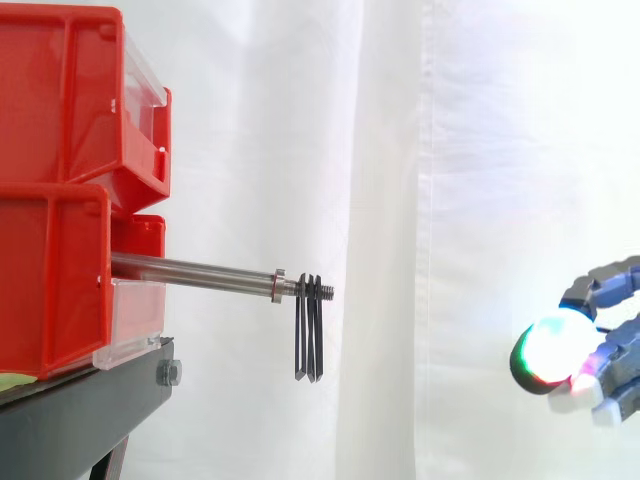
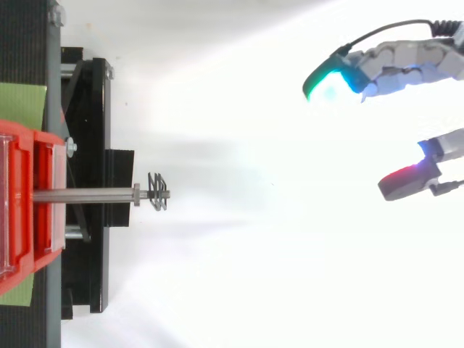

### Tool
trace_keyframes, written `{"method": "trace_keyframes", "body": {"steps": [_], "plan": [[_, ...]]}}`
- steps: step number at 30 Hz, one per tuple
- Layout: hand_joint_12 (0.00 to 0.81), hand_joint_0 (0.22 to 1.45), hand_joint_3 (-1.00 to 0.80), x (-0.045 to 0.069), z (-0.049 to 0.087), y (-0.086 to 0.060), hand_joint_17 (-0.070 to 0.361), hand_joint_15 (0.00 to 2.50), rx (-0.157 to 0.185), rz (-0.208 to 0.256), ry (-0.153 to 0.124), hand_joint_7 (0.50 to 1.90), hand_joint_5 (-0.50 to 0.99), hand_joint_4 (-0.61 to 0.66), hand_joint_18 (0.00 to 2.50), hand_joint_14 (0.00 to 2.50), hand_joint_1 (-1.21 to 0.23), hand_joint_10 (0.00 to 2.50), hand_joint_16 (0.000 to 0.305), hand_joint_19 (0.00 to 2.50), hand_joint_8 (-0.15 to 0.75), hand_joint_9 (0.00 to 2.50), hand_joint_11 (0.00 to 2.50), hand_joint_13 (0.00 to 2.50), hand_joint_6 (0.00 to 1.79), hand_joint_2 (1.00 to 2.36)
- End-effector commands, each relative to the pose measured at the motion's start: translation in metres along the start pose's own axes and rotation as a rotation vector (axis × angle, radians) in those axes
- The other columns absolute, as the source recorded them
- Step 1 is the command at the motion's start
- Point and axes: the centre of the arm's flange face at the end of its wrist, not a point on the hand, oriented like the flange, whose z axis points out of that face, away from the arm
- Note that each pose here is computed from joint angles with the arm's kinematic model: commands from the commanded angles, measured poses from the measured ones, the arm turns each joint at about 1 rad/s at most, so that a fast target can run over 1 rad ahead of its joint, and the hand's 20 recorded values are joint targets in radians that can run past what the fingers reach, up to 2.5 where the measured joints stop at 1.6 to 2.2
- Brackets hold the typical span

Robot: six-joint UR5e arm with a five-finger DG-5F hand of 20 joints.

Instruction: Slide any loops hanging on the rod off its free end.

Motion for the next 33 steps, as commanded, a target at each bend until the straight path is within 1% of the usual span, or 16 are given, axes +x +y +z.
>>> {"method": "trace_keyframes", "body": {"steps": [1, 3, 6, 10, 13, 16, 19, 20, 22, 26, 27, 28, 30, 31, 32, 33], "plan": [[0.342, 0.59, -0.48, 0.005, 0.005, 0.000, 0.108, 0.20, -0.016, 0.055, -0.044, 0.76, -0.16, 0.18, 0.51, 0.01, -0.68, 0.01, 0.048, 0.32, 0.257, 0.71, 0.24, 0.46, 0.50, 1.00], [0.345, 0.59, -0.49, 0.004, 0.005, 0.000, 0.108, 0.20, -0.011, 0.077, -0.062, 0.76, -0.16, 0.18, 0.51, 0.01, -0.68, 0.01, 0.048, 0.32, 0.256, 0.71, 0.25, 0.47, 0.50, 1.00], [0.346, 0.59, -0.48, 0.005, 0.003, -0.002, 0.108, 0.21, 0.020, 0.118, -0.085, 0.76, -0.16, 0.18, 0.52, 0.01, -0.67, 0.01, 0.048, 0.32, 0.256, 0.71, 0.24, 0.48, 0.50, 1.00], [0.347, 0.59, -0.48, 0.014, 0.002, -0.005, 0.109, 0.21, 0.035, 0.145, -0.078, 0.76, -0.16, 0.18, 0.52, 0.01, -0.67, 0.01, 0.049, 0.32, 0.257, 0.71, 0.24, 0.48, 0.50, 1.00], [0.348, 0.59, -0.49, 0.017, 0.002, -0.004, 0.109, 0.21, 0.034, 0.151, -0.074, 0.76, -0.16, 0.18, 0.52, 0.01, -0.67, 0.01, 0.049, 0.32, 0.259, 0.70, 0.24, 0.48, 0.50, 1.00], [0.348, 0.59, -0.50, 0.018, 0.002, -0.002, 0.109, 0.21, 0.033, 0.159, -0.078, 0.76, -0.16, 0.18, 0.52, 0.01, -0.68, 0.01, 0.049, 0.32, 0.258, 0.70, 0.23, 0.48, 0.50, 1.00], [0.347, 0.59, -0.50, 0.020, 0.001, -0.002, 0.110, 0.20, 0.044, 0.175, -0.091, 0.76, -0.16, 0.18, 0.52, 0.01, -0.70, 0.01, 0.049, 0.32, 0.256, 0.71, 0.24, 0.48, 0.50, 1.00], [0.347, 0.59, -0.50, 0.021, 0.000, -0.001, 0.110, 0.21, 0.054, 0.194, -0.107, 0.76, -0.16, 0.18, 0.52, 0.01, -0.70, 0.01, 0.049, 0.32, 0.256, 0.71, 0.23, 0.48, 0.50, 1.00], [0.347, 0.58, -0.50, 0.023, -0.001, 0.000, 0.110, 0.21, 0.062, 0.215, -0.120, 0.76, -0.16, 0.19, 0.52, 0.01, -0.71, 0.01, 0.049, 0.32, 0.256, 0.71, 0.24, 0.48, 0.50, 1.00], [0.346, 0.58, -0.50, 0.026, -0.001, 0.000, 0.110, 0.21, 0.065, 0.226, -0.120, 0.76, -0.16, 0.18, 0.52, 0.01, -0.71, 0.01, 0.049, 0.32, 0.257, 0.71, 0.25, 0.49, 0.50, 1.00], [0.347, 0.58, -0.50, 0.034, 0.000, -0.008, 0.111, 0.21, 0.077, 0.220, -0.111, 0.76, -0.16, 0.19, 0.52, 0.01, -0.70, 0.01, 0.049, 0.33, 0.260, 0.72, 0.25, 0.49, 0.50, 1.00], [0.346, 0.58, -0.50, 0.034, 0.002, -0.007, 0.111, 0.22, 0.075, 0.226, -0.112, 0.76, -0.16, 0.19, 0.52, 0.01, -0.70, 0.01, 0.049, 0.32, 0.261, 0.72, 0.25, 0.50, 0.50, 1.00], [0.345, 0.57, -0.50, 0.045, 0.007, -0.016, 0.111, 0.21, 0.084, 0.248, -0.106, 0.76, -0.16, 0.19, 0.52, 0.01, -0.70, 0.01, 0.049, 0.33, 0.261, 0.72, 0.25, 0.50, 0.50, 1.00], [0.345, 0.57, -0.50, 0.050, 0.016, -0.016, 0.111, 0.21, 0.083, 0.280, -0.109, 0.76, -0.16, 0.19, 0.52, 0.01, -0.70, 0.01, 0.049, 0.33, 0.260, 0.72, 0.24, 0.50, 0.50, 1.00], [0.346, 0.57, -0.50, 0.053, 0.018, -0.019, 0.111, 0.22, 0.088, 0.297, -0.107, 0.76, -0.16, 0.19, 0.52, 0.01, -0.69, 0.01, 0.049, 0.33, 0.259, 0.72, 0.25, 0.50, 0.50, 1.00], [0.347, 0.57, -0.50, 0.060, 0.024, -0.024, 0.111, 0.22, 0.100, 0.332, -0.100, 0.76, -0.16, 0.19, 0.53, 0.01, -0.69, 0.01, 0.049, 0.33, 0.260, 0.72, 0.24, 0.50, 0.50, 1.00]]}}
